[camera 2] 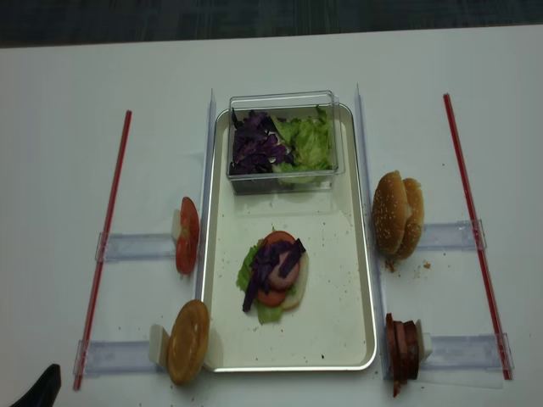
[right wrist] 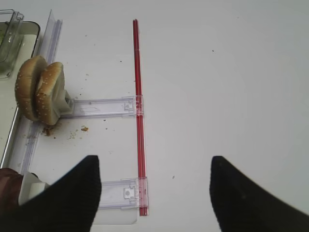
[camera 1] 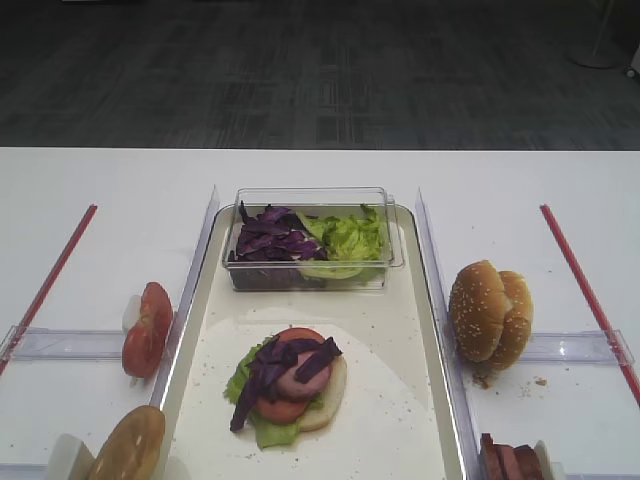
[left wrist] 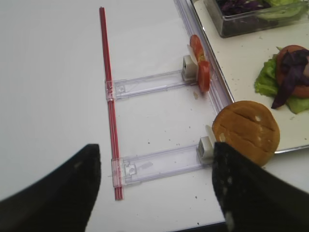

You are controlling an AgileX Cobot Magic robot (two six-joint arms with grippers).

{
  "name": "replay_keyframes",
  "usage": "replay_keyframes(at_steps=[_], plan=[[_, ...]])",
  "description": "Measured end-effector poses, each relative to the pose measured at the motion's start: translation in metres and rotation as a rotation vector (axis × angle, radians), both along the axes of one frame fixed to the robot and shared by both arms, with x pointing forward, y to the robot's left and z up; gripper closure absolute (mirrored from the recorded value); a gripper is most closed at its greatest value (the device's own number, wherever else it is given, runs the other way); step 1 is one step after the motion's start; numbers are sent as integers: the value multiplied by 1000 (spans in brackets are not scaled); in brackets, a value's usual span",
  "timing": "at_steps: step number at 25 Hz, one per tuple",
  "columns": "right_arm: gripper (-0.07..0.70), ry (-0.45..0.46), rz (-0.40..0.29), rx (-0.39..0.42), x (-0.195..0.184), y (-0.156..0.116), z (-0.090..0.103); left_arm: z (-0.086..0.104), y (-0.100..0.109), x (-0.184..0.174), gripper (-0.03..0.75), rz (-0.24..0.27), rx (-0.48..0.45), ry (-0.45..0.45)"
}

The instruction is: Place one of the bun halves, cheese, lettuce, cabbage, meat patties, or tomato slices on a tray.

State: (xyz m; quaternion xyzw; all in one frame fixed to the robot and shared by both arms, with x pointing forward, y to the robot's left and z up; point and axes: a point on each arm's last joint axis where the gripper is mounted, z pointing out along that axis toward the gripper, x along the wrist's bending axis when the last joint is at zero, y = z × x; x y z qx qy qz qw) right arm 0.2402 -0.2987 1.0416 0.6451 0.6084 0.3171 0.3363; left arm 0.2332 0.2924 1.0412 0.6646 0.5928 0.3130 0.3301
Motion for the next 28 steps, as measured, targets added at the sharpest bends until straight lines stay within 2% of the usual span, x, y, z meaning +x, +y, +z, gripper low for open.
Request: replay_keyframes(at_steps=[28], plan=[[123, 0, 0, 0, 0, 0, 0, 0, 0, 0, 263, 0, 0, 0]])
